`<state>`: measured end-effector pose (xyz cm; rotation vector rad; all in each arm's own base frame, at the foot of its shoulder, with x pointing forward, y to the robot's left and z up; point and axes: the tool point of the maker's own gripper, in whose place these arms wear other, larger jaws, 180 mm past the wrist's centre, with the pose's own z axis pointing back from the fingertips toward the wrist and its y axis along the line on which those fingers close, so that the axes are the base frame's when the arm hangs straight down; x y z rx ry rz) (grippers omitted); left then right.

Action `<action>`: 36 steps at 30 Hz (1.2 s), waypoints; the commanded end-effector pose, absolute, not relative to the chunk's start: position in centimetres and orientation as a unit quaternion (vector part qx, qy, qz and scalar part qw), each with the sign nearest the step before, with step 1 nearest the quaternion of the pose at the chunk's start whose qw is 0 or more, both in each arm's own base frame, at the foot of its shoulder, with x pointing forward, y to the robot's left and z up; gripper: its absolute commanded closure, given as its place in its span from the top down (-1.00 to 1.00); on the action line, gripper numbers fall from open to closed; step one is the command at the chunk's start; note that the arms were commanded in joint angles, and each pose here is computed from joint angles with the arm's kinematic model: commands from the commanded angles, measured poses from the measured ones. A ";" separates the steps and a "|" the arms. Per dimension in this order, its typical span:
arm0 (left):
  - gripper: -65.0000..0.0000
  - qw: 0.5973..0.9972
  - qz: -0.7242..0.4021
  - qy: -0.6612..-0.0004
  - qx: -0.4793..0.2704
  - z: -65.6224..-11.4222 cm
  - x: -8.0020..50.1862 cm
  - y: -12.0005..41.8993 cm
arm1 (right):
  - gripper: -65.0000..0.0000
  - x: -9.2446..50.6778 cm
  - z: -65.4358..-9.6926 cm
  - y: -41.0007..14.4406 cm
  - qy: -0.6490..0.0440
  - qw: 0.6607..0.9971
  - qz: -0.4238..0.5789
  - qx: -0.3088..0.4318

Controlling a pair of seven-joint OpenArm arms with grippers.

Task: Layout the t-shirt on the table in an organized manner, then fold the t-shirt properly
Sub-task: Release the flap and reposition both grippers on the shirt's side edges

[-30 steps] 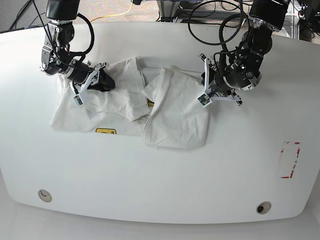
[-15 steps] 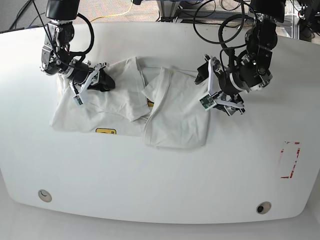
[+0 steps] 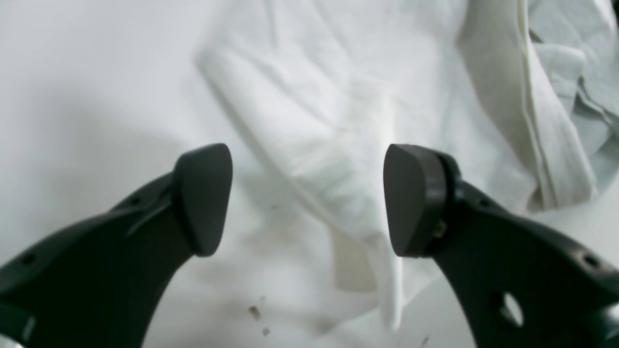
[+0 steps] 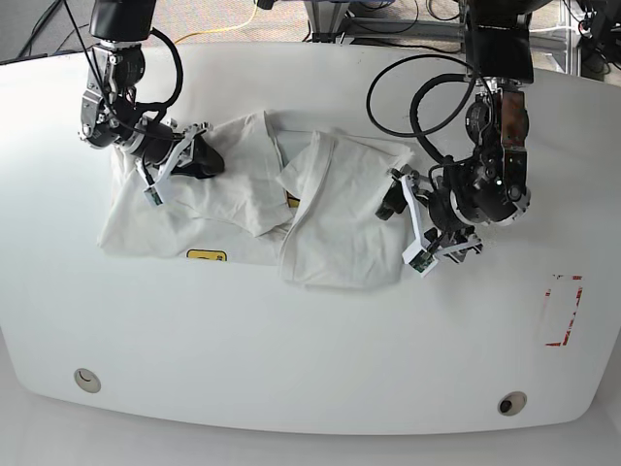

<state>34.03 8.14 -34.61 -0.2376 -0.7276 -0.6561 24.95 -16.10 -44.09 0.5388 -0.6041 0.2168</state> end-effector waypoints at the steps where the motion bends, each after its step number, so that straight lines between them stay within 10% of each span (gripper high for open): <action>1: 0.31 0.878 -0.292 -0.356 -0.129 -34.7 35.7 8.1 | -0.60 21.6 -47.4 -17.6 -0.197 0.950 0.124 0.207; 12: -0.61 0.909 -0.258 -0.279 -0.171 -40.9 35.6 7.9 | -0.60 21.8 -47.2 -17.3 -0.200 0.949 0.123 0.211; 19: -0.74 0.913 -0.269 -0.256 -0.171 -42.7 34.6 8.2 | -0.56 23.8 -44.2 -16.9 -0.247 0.937 0.154 0.194; 25: -0.74 0.916 -0.271 -0.249 -0.160 -43.1 34.2 9.3 | -0.05 25.6 -40.1 -16.6 -0.288 0.926 0.178 0.166; 31: -0.74 0.918 -0.274 -0.240 -0.157 -43.6 33.5 9.7 | 0.98 27.5 -34.4 -19.6 -0.348 0.918 0.147 0.122; 36: -0.74 0.922 -0.274 -0.235 -0.140 -43.8 33.4 11.5 | 1.00 28.0 -32.6 -24.2 -0.359 0.925 0.087 0.085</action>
